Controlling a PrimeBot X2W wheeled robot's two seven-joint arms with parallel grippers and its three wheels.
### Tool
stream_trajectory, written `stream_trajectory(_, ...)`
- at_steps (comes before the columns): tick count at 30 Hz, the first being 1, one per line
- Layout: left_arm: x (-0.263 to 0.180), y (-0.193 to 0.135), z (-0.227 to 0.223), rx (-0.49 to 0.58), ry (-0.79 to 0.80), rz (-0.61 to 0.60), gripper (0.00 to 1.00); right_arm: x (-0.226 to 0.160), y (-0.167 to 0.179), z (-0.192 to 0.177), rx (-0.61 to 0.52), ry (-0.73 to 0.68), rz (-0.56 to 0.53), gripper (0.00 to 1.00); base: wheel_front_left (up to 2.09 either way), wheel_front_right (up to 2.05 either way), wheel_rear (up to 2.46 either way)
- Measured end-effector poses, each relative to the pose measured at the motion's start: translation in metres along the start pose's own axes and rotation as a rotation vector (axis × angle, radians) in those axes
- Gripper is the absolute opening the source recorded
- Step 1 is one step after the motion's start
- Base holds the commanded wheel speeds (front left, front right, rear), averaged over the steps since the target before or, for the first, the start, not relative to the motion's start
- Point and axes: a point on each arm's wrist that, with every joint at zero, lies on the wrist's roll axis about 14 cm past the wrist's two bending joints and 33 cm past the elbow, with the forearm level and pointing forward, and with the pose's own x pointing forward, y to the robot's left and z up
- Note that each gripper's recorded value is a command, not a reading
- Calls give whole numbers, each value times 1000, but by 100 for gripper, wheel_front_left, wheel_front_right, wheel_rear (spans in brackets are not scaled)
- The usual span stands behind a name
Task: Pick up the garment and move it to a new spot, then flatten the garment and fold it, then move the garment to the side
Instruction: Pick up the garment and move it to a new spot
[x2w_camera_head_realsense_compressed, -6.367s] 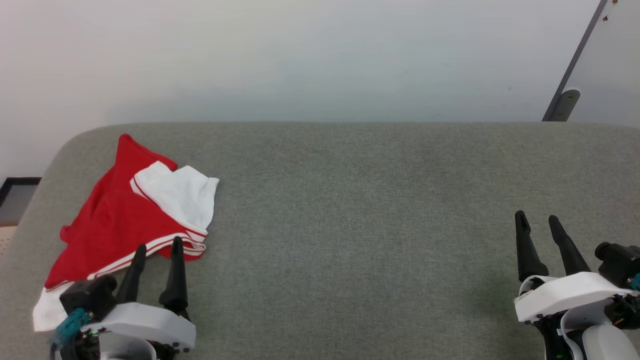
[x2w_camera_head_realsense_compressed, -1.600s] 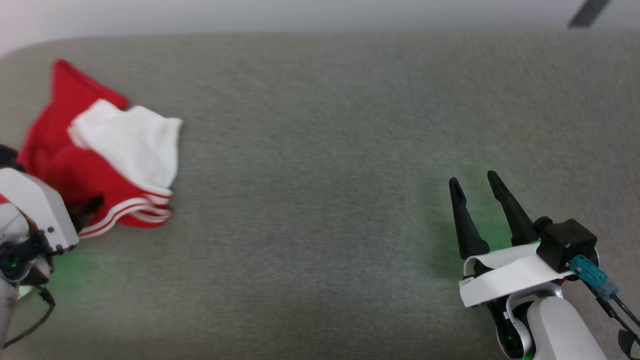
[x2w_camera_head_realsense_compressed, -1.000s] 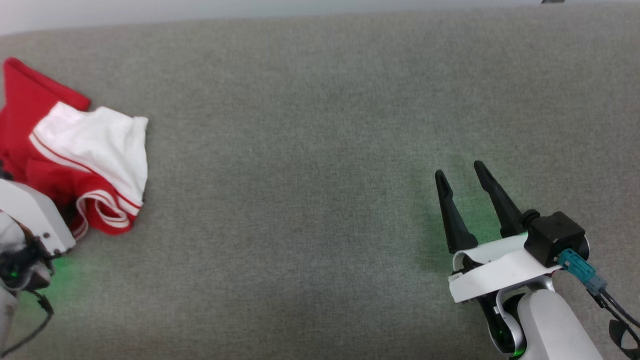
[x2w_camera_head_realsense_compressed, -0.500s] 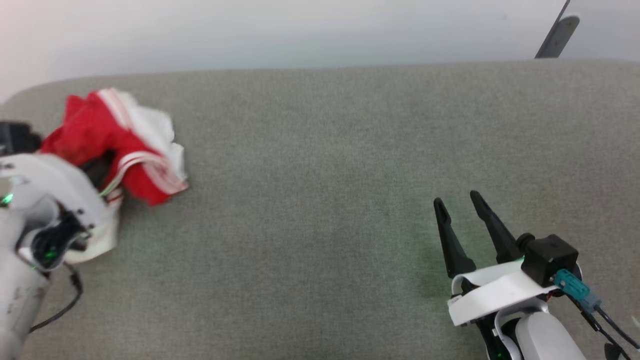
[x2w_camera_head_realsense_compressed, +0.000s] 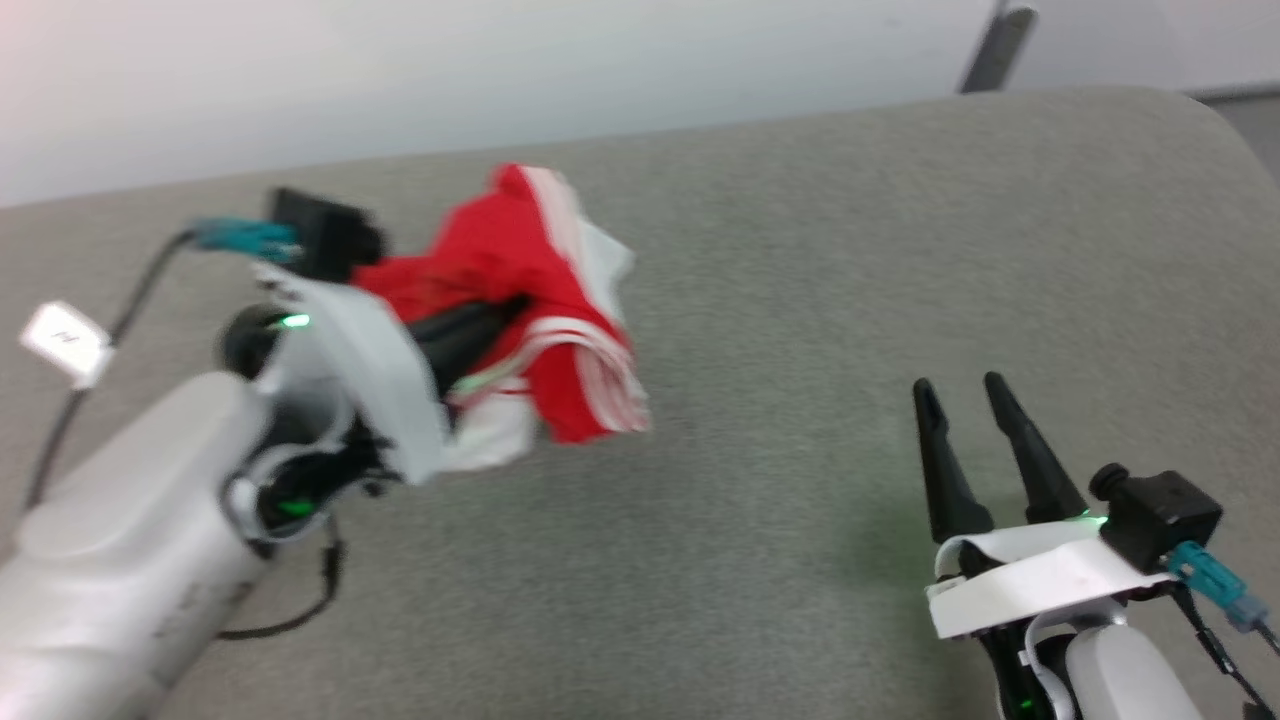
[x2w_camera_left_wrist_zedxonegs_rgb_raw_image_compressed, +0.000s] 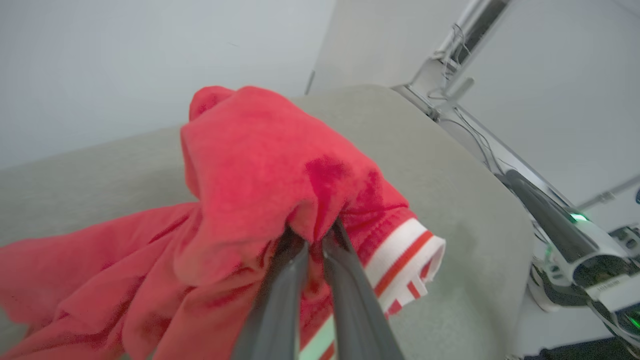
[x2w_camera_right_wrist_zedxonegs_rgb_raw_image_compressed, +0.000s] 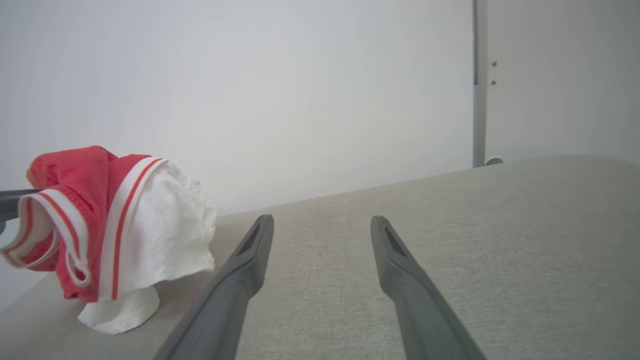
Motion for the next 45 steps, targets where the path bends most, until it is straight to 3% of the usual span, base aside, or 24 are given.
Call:
stream_trajectory(9,71,-108,-28,24,170,-355,0,-20,-50,17,39,-47,-162,100,0,0,0)
stream_trajectory(15,111,-142,-48,-11,248,-467,0,-37,-79,22,69,-60,-263,100,0,0,0)
stream_trajectory(26,155,-58,-121,103,513,-284,0,-88,-124,27,67,-57,-462,100,0,0,0)
stream_trajectory(35,166,-44,-149,246,672,-272,0,-89,-129,26,52,-47,-482,100,0,0,0)
stream_trajectory(42,165,-42,-149,295,646,-272,0,-84,-123,25,53,-43,-461,100,0,0,0)
stream_trajectory(43,165,-43,-148,295,632,-272,24,-84,-122,25,52,-41,-458,100,0,0,0)
stream_trajectory(44,164,-44,-146,295,618,-272,73,-84,-122,24,47,-38,-453,100,0,0,0)
stream_trajectory(45,163,-45,-143,296,594,-273,100,-83,-121,24,44,-36,-449,100,0,0,0)
